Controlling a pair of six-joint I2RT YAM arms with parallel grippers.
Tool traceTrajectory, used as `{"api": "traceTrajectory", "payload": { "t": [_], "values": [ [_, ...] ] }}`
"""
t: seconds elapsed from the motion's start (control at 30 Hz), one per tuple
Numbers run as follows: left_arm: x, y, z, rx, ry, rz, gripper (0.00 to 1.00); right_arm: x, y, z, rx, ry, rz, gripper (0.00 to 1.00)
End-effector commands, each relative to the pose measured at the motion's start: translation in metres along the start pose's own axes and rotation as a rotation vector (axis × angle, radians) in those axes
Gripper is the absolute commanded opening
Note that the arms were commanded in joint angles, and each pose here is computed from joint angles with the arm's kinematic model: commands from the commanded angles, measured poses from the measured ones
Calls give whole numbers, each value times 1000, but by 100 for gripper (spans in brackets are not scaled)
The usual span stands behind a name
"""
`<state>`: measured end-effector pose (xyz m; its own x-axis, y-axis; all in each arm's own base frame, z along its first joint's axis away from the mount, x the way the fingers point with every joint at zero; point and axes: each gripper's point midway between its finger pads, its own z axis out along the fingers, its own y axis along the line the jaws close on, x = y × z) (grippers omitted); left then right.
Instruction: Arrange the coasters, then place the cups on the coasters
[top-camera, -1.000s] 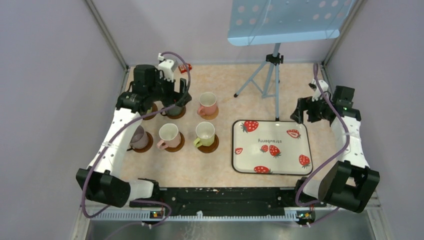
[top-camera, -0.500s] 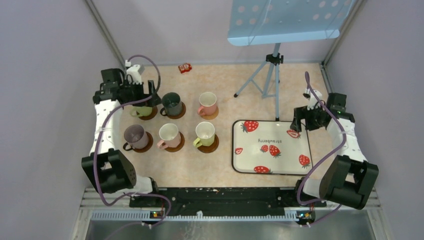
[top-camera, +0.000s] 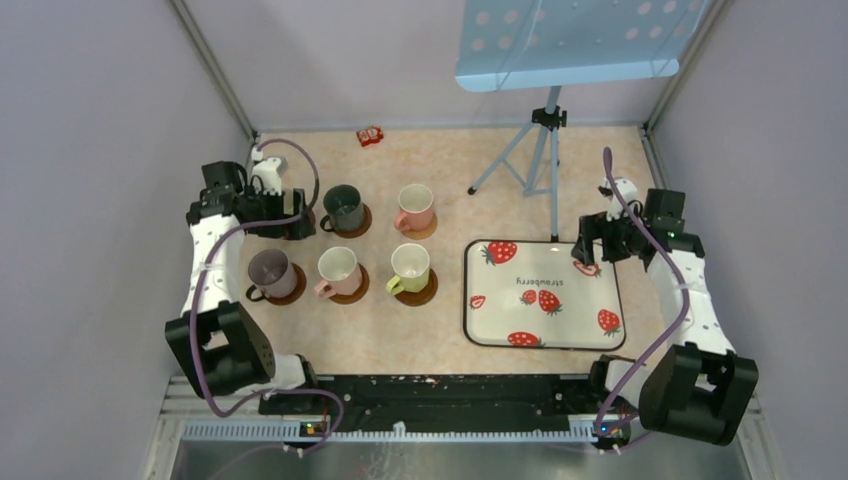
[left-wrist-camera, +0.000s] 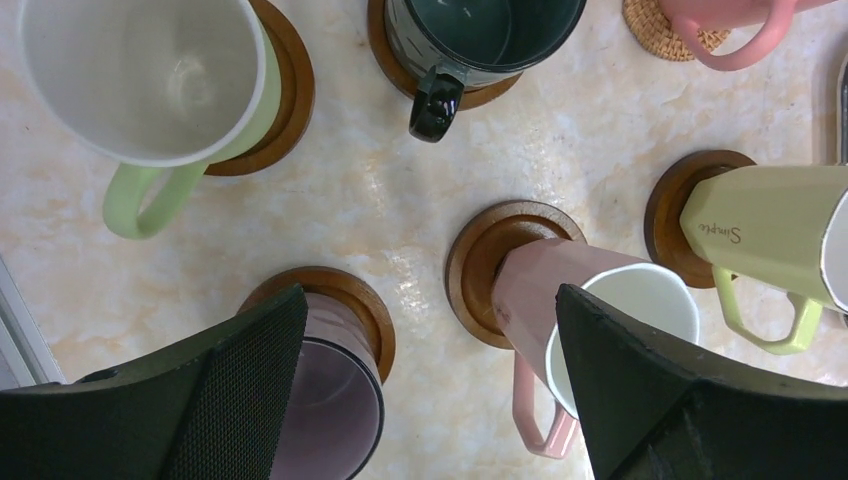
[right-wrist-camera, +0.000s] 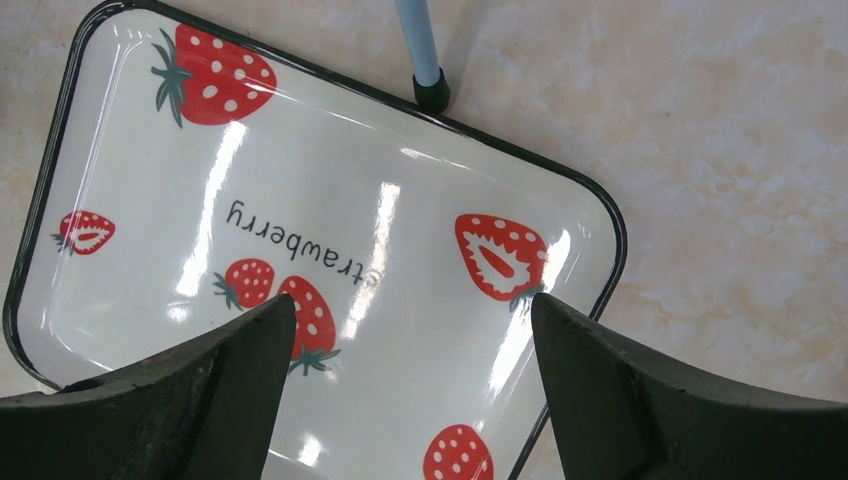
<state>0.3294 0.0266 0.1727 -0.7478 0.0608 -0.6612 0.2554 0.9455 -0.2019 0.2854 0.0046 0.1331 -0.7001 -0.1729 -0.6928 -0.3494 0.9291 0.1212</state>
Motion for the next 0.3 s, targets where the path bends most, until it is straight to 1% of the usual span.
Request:
{"api": "traceTrajectory", "payload": {
  "t": [0.0,0.17,0.27],
  "values": [
    [-11,-10,-14,5,-75,4,99,-6,-1,-1,32,-53,22,87],
    [-10,-11,-15,5,-74,-9,99,-11,-5,2,46,-60,34,86],
    [-16,-17,-21,21,-104,17,99,-9,-7,4,58,-61,38,86]
  ]
}}
